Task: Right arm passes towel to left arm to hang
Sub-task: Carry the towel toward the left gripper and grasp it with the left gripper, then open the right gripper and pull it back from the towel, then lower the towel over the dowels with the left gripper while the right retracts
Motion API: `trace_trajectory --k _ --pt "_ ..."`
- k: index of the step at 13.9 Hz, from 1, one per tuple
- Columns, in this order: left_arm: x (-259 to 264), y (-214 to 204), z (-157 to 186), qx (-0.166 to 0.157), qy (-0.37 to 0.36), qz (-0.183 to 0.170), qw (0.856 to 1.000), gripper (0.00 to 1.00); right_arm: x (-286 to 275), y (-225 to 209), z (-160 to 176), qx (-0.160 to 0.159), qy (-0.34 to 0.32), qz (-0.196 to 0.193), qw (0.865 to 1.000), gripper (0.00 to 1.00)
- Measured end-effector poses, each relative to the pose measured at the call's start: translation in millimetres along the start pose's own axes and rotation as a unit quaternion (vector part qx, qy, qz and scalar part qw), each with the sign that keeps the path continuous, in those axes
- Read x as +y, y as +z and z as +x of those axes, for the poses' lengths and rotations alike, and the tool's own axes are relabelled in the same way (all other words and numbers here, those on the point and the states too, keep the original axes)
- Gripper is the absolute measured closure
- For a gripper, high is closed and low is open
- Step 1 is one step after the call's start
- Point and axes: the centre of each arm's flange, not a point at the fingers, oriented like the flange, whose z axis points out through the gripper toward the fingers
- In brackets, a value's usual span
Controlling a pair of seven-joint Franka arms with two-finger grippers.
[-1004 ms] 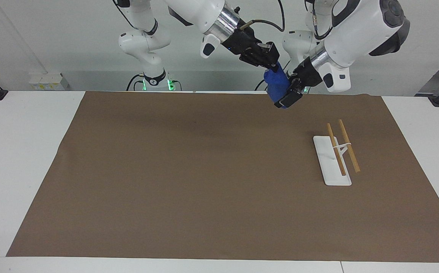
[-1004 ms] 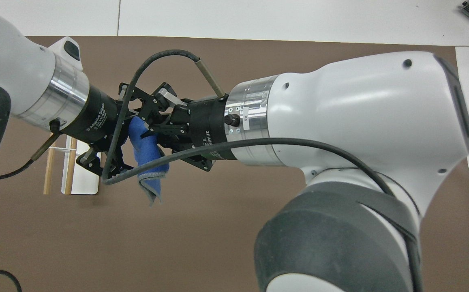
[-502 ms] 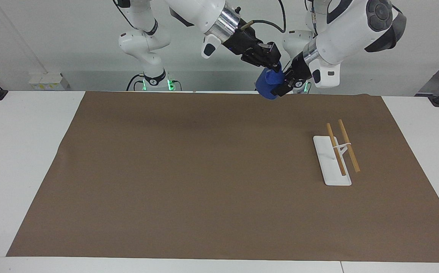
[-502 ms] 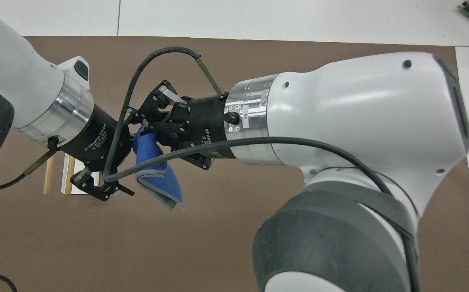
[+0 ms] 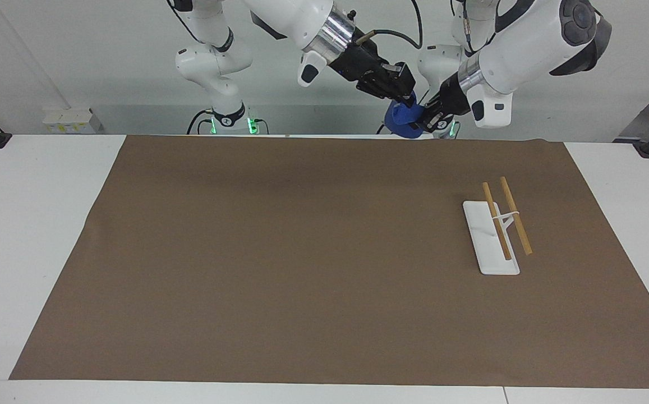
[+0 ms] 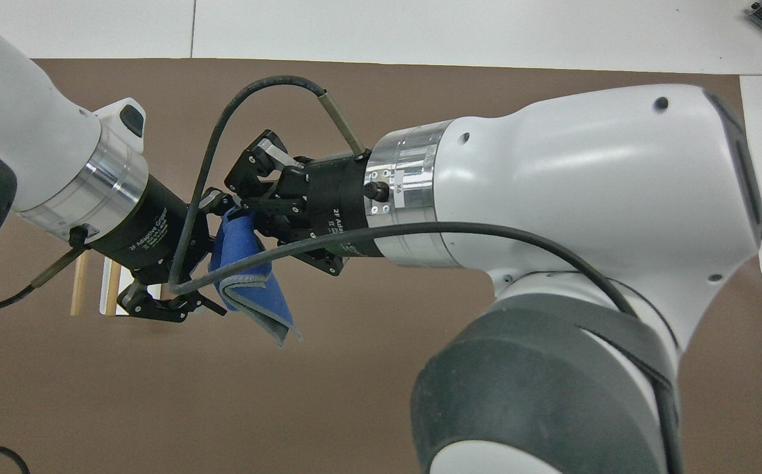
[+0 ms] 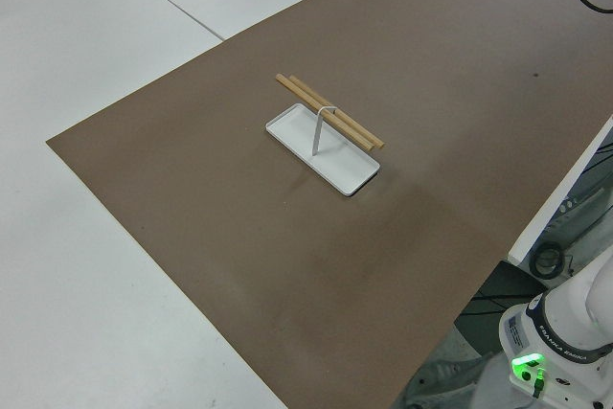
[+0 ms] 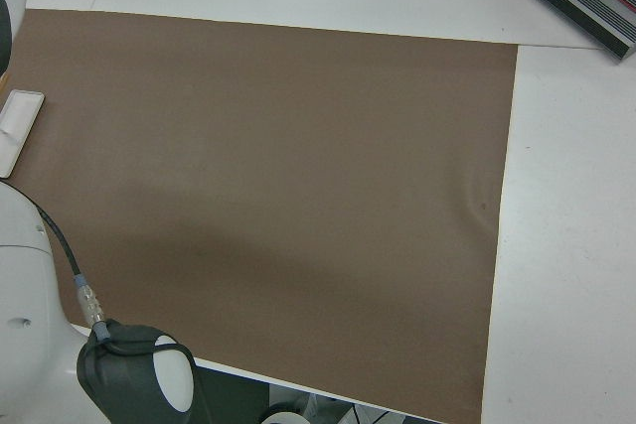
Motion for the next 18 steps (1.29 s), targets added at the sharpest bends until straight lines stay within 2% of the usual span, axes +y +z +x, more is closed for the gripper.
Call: trace_trajectory --k 3,6,9,11,12,14,16,18 --pt "-4.8 -4.0 3.1 0.030 0.005 0.001 1.000 0.97 0.0 0.1 0.0 0.000 0.000 0.000 1.000 0.92" --pt "-8.5 -7.1 4.3 0.050 0.019 0.003 0.999 0.97 -0.1 -0.6 1.0 0.001 0.001 0.001 1.000 0.82" --pt "-10.4 -6.3 9.7 0.084 0.031 0.015 0.996 0.97 -0.3 -2.5 3.4 0.002 -0.003 0.002 1.000 0.49" --pt "-12.7 -5.6 16.7 0.110 0.046 0.027 0.992 0.97 -0.4 -5.0 6.8 0.005 -0.029 0.003 1.000 0.24" --pt "-14.1 -6.1 20.3 0.123 0.057 0.032 0.990 0.97 -0.4 -6.4 8.9 0.006 -0.049 0.004 0.999 0.20" --pt "-16.0 -7.4 25.9 0.141 0.076 0.043 0.986 0.97 0.0 -11.0 16.3 0.017 -0.110 0.003 0.994 0.20" --pt "-17.9 -8.5 33.2 0.157 0.093 0.053 0.982 0.97 1.7 -17.7 30.3 0.043 -0.172 -0.010 0.984 0.20" --pt "-20.3 -7.1 40.4 0.167 0.115 0.067 0.977 0.97 5.0 -23.8 47.8 0.079 -0.237 -0.038 0.968 0.20"
